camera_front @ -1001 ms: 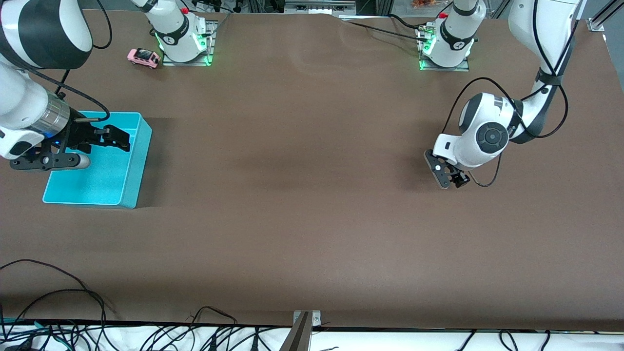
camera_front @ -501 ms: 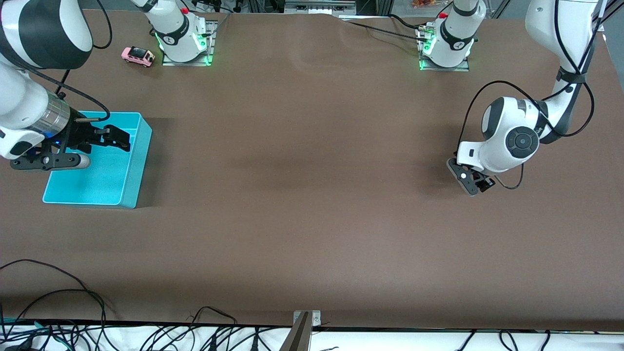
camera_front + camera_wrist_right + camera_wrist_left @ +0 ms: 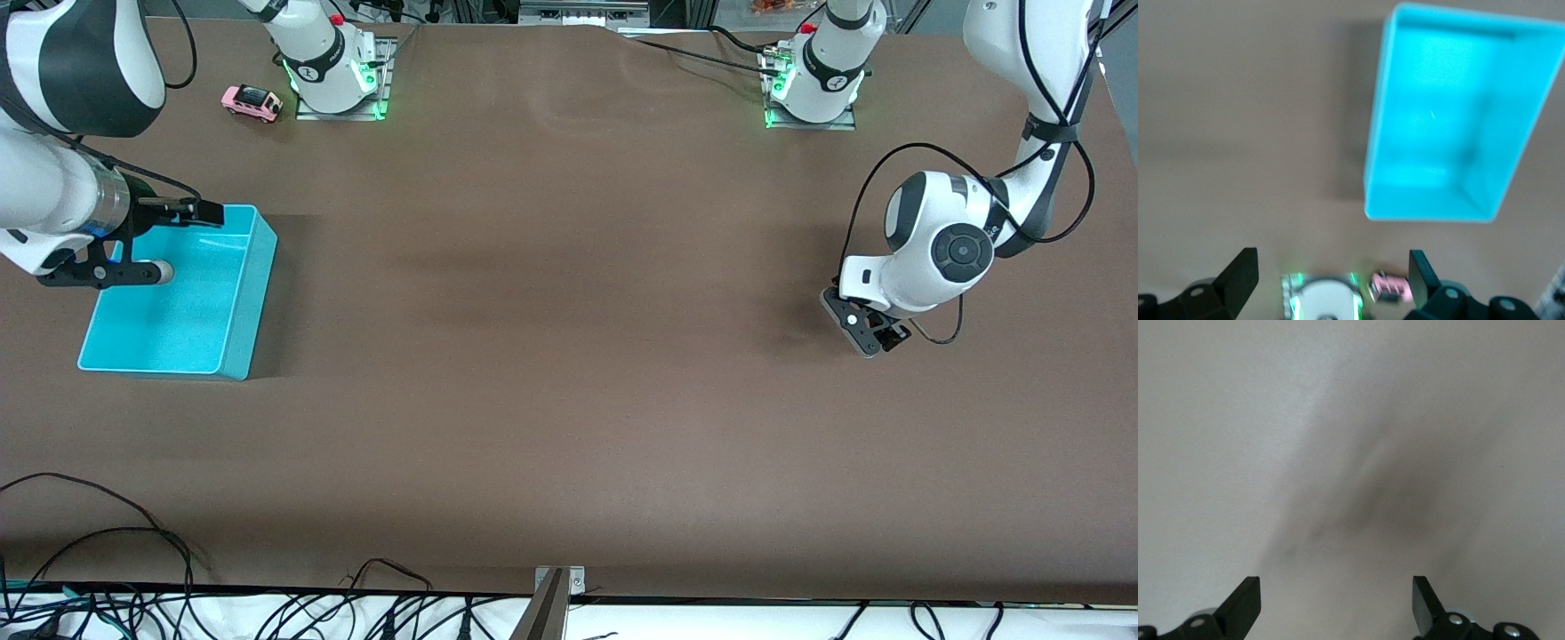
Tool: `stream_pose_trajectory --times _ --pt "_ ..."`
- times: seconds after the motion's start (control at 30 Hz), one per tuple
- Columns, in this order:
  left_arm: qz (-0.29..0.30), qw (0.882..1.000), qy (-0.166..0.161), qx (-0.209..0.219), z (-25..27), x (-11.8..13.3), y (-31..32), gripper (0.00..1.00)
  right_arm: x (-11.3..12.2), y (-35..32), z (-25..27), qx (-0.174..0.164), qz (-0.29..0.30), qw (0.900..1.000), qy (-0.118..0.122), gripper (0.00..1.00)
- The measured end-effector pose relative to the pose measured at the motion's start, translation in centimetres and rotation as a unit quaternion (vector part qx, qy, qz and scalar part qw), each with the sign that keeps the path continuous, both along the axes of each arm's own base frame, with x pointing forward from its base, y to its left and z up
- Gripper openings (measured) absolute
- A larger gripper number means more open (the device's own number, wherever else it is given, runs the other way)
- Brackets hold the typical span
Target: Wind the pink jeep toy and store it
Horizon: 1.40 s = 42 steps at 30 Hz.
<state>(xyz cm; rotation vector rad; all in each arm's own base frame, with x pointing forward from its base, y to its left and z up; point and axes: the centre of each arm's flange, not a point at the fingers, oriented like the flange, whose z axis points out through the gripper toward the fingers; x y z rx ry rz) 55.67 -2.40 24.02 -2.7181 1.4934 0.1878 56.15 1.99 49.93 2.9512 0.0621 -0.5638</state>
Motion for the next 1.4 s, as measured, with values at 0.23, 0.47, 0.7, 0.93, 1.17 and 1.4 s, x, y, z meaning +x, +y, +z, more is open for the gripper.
stream_pose_trajectory --times 0.23,0.47,0.7,0.93,1.17,1.4 --pt "0.002 1.000 -0.030 0.001 3.3 0.6 0.2 1.00 -2.7 -5.5 -2.3 -0.018 -0.046 0.997 0.052 1.00" --pt "0.006 0.997 -0.075 0.004 8.3 0.9 0.6 1.00 -10.0 -13.3 -4.1 -0.004 -0.118 0.989 0.089 1.00" --pt "0.014 0.993 -0.113 0.007 12.7 0.8 1.5 1.00 -19.0 -17.9 -5.3 0.023 -0.166 0.982 0.093 1.00" --pt "0.016 0.990 -0.142 0.009 16.1 0.5 1.7 1.00 -24.8 -21.5 -9.4 0.051 -0.207 0.971 0.105 1.00" --pt "0.021 0.986 -0.165 0.014 19.7 -0.3 2.2 1.00 -28.7 -24.1 -15.3 0.086 -0.229 0.965 0.092 1.00" --pt "0.048 0.983 -0.179 0.019 22.9 -1.5 3.1 1.00 -32.0 -24.9 -21.0 0.123 -0.237 0.962 0.051 1.00"
